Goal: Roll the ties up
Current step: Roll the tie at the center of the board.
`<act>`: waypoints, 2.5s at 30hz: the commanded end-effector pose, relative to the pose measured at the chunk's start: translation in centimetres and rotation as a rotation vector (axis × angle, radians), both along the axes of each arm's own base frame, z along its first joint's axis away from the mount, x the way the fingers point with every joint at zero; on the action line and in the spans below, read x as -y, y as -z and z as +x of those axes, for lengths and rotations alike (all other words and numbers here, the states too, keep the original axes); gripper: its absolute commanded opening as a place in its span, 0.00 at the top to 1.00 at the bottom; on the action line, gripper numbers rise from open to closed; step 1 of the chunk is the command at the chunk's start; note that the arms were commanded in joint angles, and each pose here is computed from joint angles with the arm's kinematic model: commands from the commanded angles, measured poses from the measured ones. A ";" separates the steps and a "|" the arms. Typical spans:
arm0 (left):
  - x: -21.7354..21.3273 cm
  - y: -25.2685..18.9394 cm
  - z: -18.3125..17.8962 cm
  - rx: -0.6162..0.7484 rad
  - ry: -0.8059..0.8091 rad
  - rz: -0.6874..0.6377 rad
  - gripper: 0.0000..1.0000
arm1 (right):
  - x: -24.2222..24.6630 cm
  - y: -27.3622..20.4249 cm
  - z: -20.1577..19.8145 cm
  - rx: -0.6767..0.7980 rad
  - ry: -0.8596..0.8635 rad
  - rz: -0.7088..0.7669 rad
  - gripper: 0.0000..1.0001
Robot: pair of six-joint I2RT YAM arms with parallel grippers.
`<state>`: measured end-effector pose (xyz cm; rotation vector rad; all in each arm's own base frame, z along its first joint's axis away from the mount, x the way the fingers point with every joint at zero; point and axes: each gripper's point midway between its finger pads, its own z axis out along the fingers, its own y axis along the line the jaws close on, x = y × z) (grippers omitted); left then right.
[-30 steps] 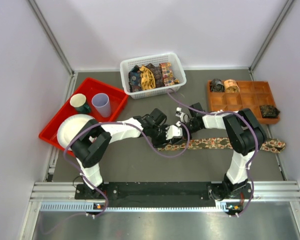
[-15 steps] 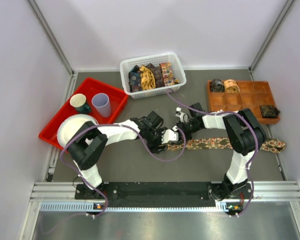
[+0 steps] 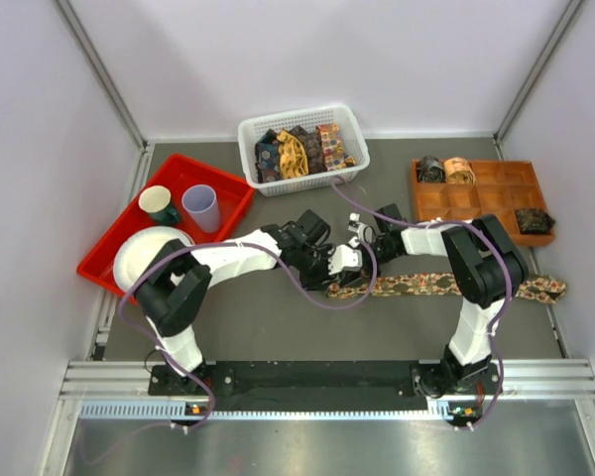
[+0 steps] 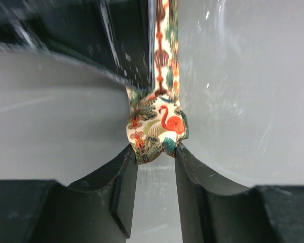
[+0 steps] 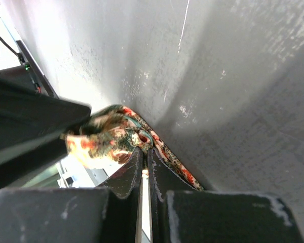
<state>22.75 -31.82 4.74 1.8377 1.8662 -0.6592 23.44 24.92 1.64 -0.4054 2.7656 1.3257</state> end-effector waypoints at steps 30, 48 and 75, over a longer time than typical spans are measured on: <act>1.2 4.7 -1.1 -0.095 0.016 0.114 0.67 | 1.7 -3.6 0.6 0.030 0.013 -0.003 0.71; 1.2 4.4 -1.1 -0.099 0.008 0.113 0.61 | 3.4 -2.7 -0.3 0.046 -0.001 -0.037 0.94; 1.4 3.4 0.1 -0.020 -0.004 0.057 0.33 | 3.7 -1.5 1.8 0.123 0.031 -0.085 1.00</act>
